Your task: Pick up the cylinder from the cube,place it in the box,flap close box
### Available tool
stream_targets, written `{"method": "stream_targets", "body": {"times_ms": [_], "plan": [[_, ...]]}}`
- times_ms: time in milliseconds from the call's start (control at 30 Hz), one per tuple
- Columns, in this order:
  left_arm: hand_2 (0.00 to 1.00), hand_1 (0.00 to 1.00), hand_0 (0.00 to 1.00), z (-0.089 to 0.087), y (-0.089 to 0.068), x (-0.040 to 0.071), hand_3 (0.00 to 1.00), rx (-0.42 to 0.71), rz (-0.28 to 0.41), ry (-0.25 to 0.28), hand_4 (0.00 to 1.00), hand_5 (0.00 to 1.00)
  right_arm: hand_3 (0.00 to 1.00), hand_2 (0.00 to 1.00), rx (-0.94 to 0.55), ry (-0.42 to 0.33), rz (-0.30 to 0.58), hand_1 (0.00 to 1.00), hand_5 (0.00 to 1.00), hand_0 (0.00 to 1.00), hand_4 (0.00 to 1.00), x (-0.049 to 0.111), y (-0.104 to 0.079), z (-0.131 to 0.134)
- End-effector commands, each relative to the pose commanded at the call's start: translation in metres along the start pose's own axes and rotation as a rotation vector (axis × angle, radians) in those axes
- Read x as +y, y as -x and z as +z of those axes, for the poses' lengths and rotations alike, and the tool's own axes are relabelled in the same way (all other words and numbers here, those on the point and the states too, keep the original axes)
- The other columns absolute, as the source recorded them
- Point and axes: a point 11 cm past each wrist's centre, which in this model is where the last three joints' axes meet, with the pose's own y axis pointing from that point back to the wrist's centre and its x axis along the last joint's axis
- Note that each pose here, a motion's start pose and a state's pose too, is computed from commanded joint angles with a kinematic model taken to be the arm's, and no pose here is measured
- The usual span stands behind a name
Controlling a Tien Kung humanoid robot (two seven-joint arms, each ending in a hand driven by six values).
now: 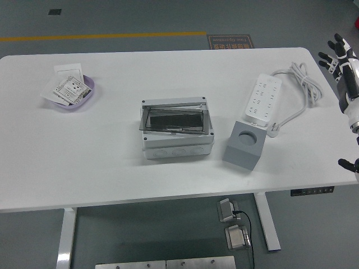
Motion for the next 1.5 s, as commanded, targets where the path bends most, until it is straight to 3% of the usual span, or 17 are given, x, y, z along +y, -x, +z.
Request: {"method": "stream_targets", "body": {"times_ms": [67,233,267,433,467,633,667,833,867,1500], "plan": [[0.555,0.634,0.581,0.0005,-0.0004,0.0001,0.592,0.000,0.000,0.001,0.700,0.344,0.938,0.998,0.003,-0.003,0.004,0.854,0.918,0.851,0.992,0.0002,-0.0010,-0.0005],[0.555,0.634,0.581,0.0007,-0.0004,0.0001,0.592,0.002,-0.001,0.002,0.700,0.344,0.938,0.998,-0.001,0.000,0.004,0.854,0.918,0.851,0.992,0.0005,-0.0015,0.0003],[0.560,0.635,0.581,0.0003,-0.0003,0.0000,0.595,0.002,-0.001,0.000,0.700,0.346,0.763,0.978,-0.001,0.002,0.000,0.407,0.680,0.389,0.912,0.0003,-0.0011,0.0005],[0.560,0.635,0.581,-0.0009,0.0007,-0.0001,0.595,-0.001,-0.003,-0.004,0.700,0.346,0.763,0.978,-0.003,0.013,-0.024,0.407,0.680,0.389,0.912,-0.0008,0.0020,0.0016],[0.583,0.635,0.579,-0.0004,0.0008,0.0000,0.600,-0.001,-0.003,-0.002,0.700,0.346,0.721,0.958,-0.003,0.015,-0.028,0.437,0.609,0.354,0.890,-0.0008,0.0027,0.0020],[0.583,0.635,0.579,0.0029,0.0008,0.0002,0.600,-0.001,-0.004,0.006,0.700,0.346,0.721,0.958,-0.008,0.020,-0.034,0.437,0.609,0.354,0.890,-0.0008,0.0045,0.0035],[0.588,0.636,0.580,0.0030,0.0007,0.0002,0.602,-0.001,-0.004,0.007,0.700,0.346,0.998,0.998,-0.008,0.020,-0.035,0.892,0.687,0.827,0.916,-0.0009,0.0047,0.0035],[0.588,0.636,0.580,0.0025,0.0008,0.0002,0.602,0.000,-0.003,0.005,0.700,0.346,0.998,0.998,-0.010,0.021,-0.034,0.892,0.687,0.827,0.916,-0.0010,0.0049,0.0037],[0.585,0.635,0.580,0.0024,0.0010,0.0002,0.600,0.000,-0.004,0.005,0.700,0.345,0.998,0.998,-0.010,0.021,-0.034,0.887,0.748,0.842,0.942,-0.0010,0.0050,0.0037],[0.590,0.636,0.579,0.0023,-0.0030,0.0003,0.600,-0.006,0.005,0.005,0.700,0.342,0.998,0.998,-0.003,0.018,-0.034,0.862,0.797,0.832,0.962,-0.0020,0.0067,0.0025]]}}
